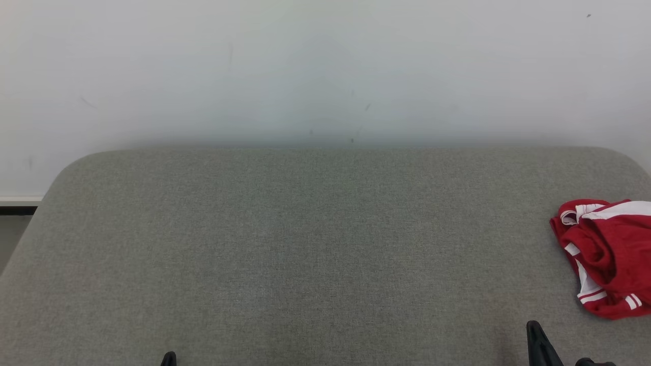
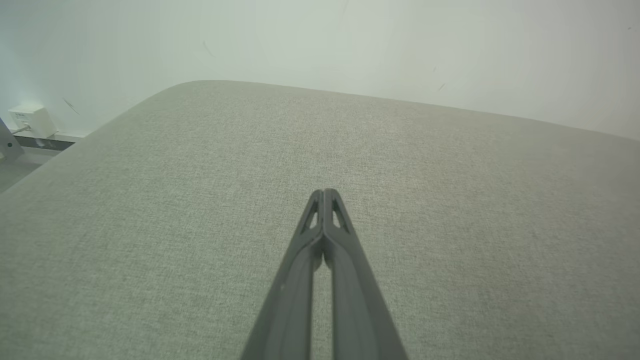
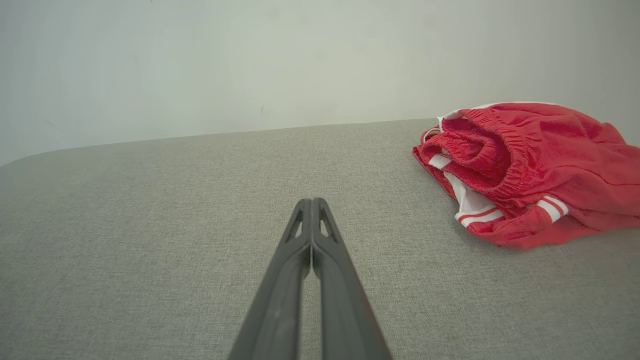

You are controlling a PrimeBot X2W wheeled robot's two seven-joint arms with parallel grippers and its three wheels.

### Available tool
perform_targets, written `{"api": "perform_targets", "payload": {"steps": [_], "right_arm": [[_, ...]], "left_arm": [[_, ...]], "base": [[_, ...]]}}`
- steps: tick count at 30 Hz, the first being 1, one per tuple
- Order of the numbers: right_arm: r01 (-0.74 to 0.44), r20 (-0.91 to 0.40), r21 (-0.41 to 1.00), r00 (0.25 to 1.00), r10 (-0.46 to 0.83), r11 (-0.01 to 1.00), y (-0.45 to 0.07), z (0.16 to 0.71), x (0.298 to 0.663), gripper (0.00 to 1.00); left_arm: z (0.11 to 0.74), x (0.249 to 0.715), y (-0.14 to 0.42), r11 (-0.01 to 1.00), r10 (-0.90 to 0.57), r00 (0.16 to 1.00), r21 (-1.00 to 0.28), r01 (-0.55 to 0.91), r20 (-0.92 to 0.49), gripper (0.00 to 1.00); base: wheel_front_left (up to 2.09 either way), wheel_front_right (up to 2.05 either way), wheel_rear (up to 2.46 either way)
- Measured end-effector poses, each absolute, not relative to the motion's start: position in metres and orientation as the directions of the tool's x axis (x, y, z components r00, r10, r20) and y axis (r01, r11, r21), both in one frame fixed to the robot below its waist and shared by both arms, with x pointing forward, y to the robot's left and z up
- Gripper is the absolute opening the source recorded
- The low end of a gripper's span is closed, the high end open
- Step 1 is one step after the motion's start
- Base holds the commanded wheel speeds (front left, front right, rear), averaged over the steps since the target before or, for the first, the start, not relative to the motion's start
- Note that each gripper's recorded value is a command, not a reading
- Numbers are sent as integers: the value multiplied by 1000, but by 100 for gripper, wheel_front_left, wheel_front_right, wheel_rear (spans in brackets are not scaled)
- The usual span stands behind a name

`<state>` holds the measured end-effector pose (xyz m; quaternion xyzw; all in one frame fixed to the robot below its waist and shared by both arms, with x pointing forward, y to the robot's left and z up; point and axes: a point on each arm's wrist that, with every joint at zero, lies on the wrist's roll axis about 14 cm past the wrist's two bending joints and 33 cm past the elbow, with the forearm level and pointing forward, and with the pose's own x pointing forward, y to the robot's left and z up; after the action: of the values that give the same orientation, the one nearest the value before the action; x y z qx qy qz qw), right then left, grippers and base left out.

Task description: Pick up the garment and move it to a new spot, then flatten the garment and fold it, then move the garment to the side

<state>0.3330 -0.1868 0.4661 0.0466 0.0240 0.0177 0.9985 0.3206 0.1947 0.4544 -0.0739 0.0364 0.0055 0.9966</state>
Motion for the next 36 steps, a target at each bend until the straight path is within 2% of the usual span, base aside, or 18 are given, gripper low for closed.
{"api": "perform_targets", "payload": {"steps": [18, 36], "right_arm": [[53, -81, 384, 996, -23, 922, -196, 464, 340, 0], [92, -88, 625, 995, -47, 776, -200, 470, 351, 0]], "left_arm": [[452, 328, 204, 903, 61, 991, -416, -104, -115, 0], [460, 341, 208, 750, 81, 990, -646, -139, -119, 0]], "base": [[0, 0, 0], [0, 0, 0]]}}
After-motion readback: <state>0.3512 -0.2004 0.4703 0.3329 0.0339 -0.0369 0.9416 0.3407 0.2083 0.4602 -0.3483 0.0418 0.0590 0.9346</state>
